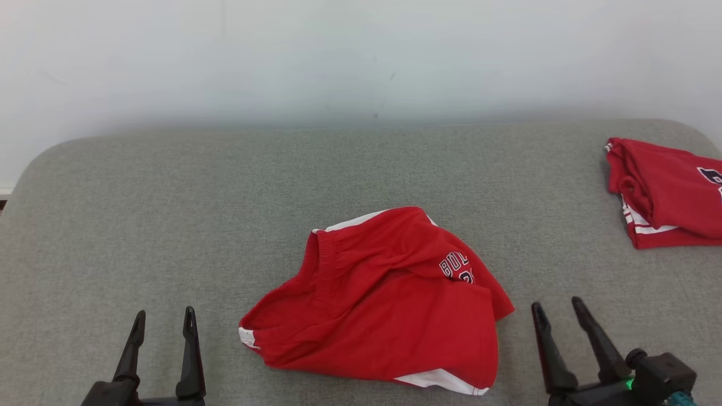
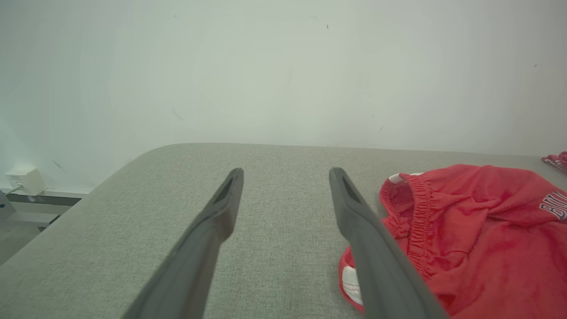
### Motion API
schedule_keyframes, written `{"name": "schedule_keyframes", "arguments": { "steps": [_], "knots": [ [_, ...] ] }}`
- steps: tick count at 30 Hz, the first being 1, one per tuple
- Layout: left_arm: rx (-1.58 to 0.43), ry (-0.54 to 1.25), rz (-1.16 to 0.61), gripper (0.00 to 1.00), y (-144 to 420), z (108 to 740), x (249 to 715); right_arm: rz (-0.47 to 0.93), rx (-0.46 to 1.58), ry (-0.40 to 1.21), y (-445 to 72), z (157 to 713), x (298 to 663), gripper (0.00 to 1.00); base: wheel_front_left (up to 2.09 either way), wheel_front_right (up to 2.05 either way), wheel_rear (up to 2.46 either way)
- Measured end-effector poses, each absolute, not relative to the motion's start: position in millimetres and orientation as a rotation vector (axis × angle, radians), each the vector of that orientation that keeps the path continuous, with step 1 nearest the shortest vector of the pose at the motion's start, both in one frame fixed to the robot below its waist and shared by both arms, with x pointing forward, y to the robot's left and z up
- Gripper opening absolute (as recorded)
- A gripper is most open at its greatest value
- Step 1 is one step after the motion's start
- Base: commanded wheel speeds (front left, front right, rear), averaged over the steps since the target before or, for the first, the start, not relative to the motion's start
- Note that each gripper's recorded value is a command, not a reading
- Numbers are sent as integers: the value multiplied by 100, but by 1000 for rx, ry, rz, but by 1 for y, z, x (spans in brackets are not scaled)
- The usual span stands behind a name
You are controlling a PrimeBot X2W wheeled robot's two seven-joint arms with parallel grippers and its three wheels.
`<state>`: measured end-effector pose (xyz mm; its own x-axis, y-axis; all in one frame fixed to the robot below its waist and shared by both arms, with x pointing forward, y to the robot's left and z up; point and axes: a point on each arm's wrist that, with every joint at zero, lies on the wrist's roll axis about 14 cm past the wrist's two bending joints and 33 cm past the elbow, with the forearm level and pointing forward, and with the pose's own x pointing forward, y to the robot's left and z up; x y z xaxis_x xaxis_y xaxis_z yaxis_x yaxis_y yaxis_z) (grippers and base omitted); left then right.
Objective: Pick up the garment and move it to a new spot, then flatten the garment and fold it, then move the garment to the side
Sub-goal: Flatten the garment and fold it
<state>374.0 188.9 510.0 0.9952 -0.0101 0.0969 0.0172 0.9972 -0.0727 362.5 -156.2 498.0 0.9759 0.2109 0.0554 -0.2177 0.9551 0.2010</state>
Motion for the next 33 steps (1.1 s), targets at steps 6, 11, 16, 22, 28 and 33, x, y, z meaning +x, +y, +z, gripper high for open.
{"name": "schedule_keyframes", "arguments": {
  "steps": [6, 11, 16, 22, 28, 33],
  "knots": [
    [-71, -97, -1, 100, 194, 510, 370, 274, 215, 59, -138, 472, 357, 100, 0, 0, 0],
    [-73, -84, 10, 100, 197, 506, 368, 327, 212, 182, -121, 437, 348, 100, 0, 0, 0],
    [-75, -71, 16, 100, 199, 502, 368, 369, 198, 238, -108, 421, 359, 100, 0, 0, 0],
    [-72, -63, 32, 100, 204, 499, 368, 415, 203, 284, -89, 411, 372, 0, 0, 0, 0],
    [-70, -54, 45, 100, 207, 496, 368, 392, 183, 240, -101, 425, 398, 0, 0, 0, 0],
    [-78, -51, 35, 100, 203, 495, 371, 344, 140, 177, -130, 445, 426, 0, 0, 0, 0]
  ]
}}
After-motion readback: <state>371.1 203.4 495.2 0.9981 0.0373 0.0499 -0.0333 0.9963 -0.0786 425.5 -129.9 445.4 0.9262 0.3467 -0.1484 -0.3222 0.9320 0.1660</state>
